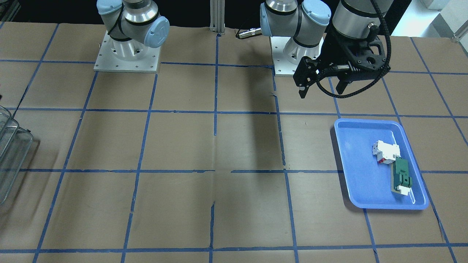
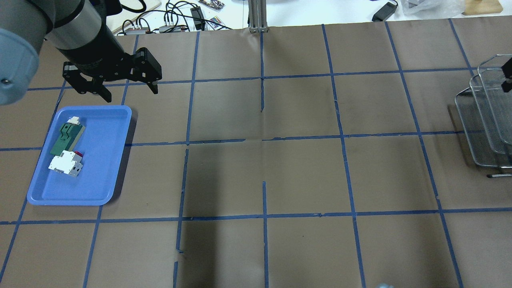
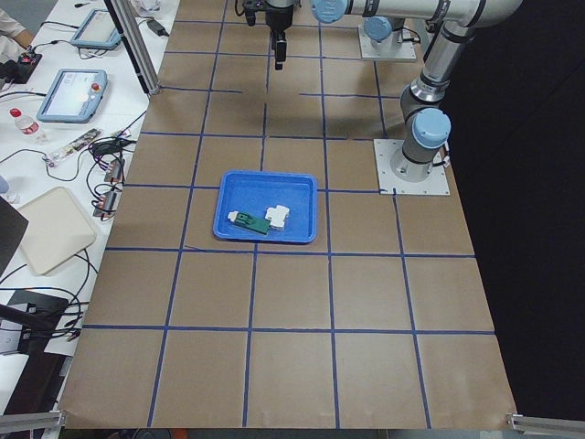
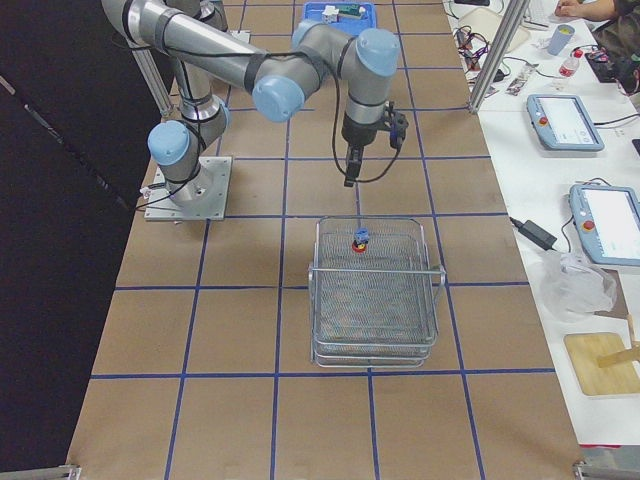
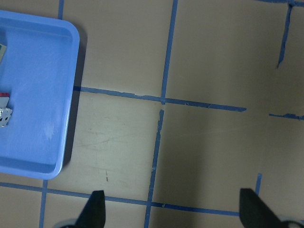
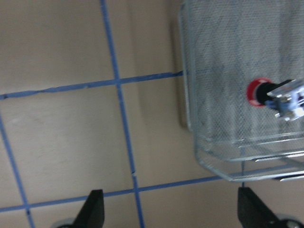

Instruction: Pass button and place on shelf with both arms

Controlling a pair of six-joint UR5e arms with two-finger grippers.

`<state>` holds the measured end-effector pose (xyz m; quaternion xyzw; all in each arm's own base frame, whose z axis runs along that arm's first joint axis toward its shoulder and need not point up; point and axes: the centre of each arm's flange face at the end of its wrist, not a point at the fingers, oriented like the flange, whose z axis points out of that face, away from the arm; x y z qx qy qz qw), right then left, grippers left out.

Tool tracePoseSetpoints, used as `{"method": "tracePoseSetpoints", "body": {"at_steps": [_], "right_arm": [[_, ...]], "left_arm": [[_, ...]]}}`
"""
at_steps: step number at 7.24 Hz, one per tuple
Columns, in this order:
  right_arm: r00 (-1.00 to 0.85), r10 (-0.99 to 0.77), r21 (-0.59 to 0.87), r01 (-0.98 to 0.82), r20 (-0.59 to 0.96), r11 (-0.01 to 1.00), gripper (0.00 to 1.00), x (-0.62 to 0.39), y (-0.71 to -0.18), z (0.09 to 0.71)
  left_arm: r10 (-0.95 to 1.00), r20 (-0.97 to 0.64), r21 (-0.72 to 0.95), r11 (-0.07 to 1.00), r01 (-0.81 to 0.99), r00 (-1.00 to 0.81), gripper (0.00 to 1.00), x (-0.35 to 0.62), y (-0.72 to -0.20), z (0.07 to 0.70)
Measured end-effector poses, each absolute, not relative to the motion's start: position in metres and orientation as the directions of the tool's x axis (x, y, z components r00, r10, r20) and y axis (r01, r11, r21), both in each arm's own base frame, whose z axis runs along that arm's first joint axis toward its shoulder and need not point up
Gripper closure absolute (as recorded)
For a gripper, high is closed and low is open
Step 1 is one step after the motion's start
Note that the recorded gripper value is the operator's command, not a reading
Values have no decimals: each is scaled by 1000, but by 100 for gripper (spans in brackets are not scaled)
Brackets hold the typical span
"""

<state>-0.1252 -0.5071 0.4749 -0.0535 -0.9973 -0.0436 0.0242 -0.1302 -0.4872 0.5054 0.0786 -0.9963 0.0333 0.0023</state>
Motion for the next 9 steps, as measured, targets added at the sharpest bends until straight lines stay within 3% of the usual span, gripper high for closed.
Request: {"method": "tracePoseSetpoints", "body": {"at_steps": [4,9], "right_arm": [[-999,35,105,34,-10,994,0,81,-486,490],[-1000,31,27,31,2,999,0,132,-428,484]], "left_arm": [[-157,17,-64,985,-158,-987,0,-130,-488,505],[-158,18,-62,985,-159,-987,0,-130,-489,504]]}}
